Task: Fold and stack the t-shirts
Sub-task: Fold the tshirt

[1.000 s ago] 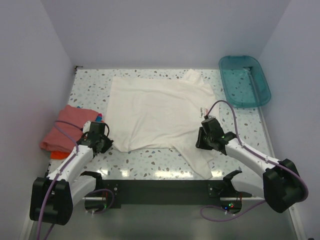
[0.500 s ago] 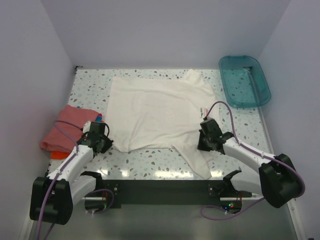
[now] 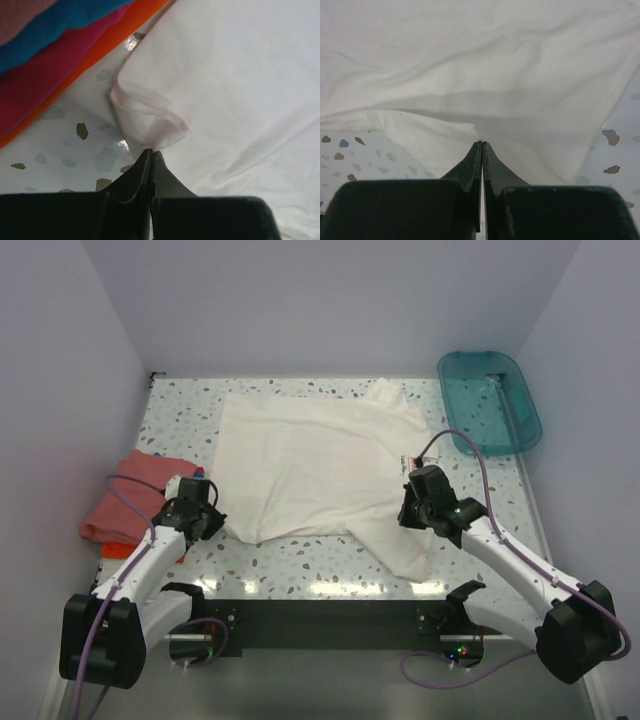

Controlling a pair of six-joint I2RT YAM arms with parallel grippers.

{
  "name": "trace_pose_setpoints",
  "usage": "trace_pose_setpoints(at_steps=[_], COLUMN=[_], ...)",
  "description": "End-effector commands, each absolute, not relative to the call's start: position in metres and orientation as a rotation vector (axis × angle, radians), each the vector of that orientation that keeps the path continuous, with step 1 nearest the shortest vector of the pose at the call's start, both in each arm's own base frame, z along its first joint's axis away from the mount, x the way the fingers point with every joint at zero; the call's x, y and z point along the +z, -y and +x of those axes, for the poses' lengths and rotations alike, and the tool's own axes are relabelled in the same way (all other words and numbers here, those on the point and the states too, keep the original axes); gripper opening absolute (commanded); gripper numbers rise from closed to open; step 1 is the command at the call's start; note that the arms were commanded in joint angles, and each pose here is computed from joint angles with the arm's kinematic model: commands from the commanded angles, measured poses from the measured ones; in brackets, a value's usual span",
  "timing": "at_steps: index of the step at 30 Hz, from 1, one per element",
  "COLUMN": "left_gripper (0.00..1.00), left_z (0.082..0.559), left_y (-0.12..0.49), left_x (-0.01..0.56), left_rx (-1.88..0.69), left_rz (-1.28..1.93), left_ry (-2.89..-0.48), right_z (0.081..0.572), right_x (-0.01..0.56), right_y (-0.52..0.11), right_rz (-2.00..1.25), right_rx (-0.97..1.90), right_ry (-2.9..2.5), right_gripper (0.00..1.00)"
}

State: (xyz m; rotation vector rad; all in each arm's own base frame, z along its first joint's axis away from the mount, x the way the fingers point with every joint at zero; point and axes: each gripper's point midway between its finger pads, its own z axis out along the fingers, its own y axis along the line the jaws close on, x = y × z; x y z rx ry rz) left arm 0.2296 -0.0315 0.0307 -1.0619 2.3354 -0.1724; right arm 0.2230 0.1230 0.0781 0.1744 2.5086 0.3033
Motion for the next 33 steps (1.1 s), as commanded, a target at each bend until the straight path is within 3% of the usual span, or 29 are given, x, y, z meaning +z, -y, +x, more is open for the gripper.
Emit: trace_pose_setpoints(at_steps=[1,6,18,33], left_gripper=[0.00,0.00,0.00,0.00], left_z=[0.255,0.287,0.365,0.436], left_y=[0.033,0.032,0.016,0.003], left_x=[0.057,0.083,0.100,0.069], left_rx=[-0.210,-0.200,-0.063,-0.023], left_rz=[-1.019,-1.020,-1.103,-1.087], left_ry=[-2.272,-2.221,-2.174,-2.237], right_z=[0.257,0.312,0.430,0.495], right_x=[0.114,0.154,0.183,0.200], right_y=[-0.121,-0.131,-0.160,-0.158], right_rz=[0.110,0.033,-0.200,-0.263], right_rx=[0.210,0.130,-0.043,-0.212], right_ry=[-2.420,-2.309,-2.166,-2.092], right_gripper=[0.00,0.00,0.00,0.00])
